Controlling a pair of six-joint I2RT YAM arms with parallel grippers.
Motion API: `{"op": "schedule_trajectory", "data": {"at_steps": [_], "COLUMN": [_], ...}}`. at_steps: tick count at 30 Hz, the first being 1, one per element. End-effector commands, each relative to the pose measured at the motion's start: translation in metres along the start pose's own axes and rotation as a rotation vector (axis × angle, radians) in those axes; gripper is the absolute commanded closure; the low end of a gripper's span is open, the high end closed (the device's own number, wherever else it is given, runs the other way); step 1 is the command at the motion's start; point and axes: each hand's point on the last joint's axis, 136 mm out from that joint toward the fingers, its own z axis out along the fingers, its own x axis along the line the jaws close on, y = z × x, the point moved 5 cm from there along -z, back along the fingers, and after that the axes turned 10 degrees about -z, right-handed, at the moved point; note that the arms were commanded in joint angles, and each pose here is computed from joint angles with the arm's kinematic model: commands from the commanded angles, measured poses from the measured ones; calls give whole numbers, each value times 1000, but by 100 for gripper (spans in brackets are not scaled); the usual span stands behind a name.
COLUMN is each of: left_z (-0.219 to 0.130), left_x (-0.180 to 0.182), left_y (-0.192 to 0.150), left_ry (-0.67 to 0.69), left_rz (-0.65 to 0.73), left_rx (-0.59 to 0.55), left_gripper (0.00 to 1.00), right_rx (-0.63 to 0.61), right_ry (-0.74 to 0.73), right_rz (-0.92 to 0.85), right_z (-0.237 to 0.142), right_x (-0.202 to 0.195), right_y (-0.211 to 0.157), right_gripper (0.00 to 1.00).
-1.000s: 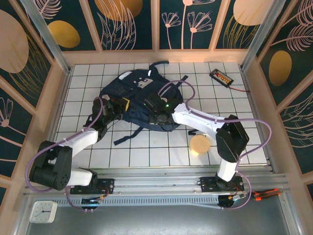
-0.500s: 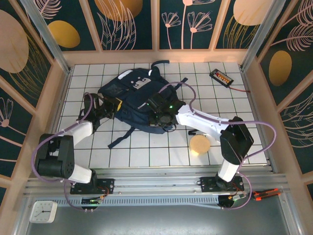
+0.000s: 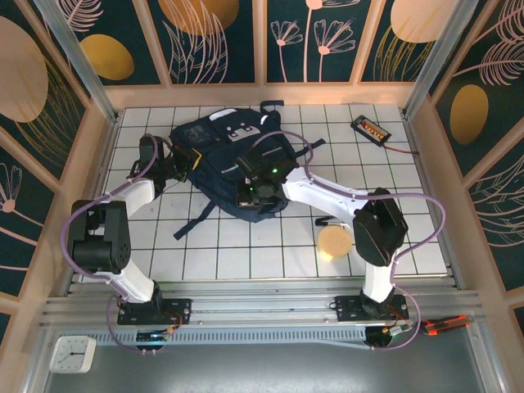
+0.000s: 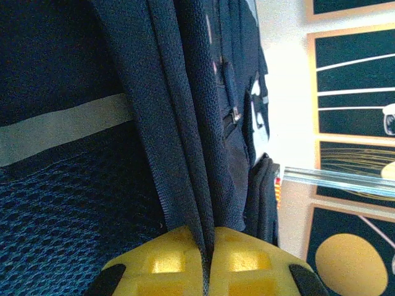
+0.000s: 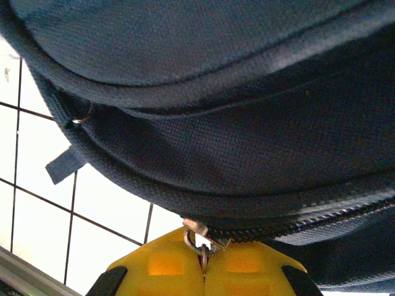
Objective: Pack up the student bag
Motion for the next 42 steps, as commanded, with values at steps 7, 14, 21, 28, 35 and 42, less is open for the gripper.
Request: {"op": "schedule_trajectory", "data": {"at_steps": [7,14,21,28,35,42], "left_z": [-28,-77,-95,-79,-58,-40], "left_x": [-25,-27,-26,-17,-29,-12], "left_y": [1,-21,-72,-116,-119,-129], "left_ry": [-25,40,-20,-152,-228,-183], "left_rz": [102,103,-47,-308,-372,-385], "left_rx": [-56,-90,-26,3,75,181], "left_gripper": [46,1,1,5,24,48], "right_rx": [-28,-40,-19,-4,9,35], "right_ry": [85,205,267,306,293,258], "right_rz": [-69,-79,-160,-208,-177,-143], "right_z": [-40,-60,-61,-60,-51,-31], "right_x": [18,12,19,20,19,30], "right_y": [45,71,73,62,45,34], "right_gripper": [100,100,100,100,100,100]}}
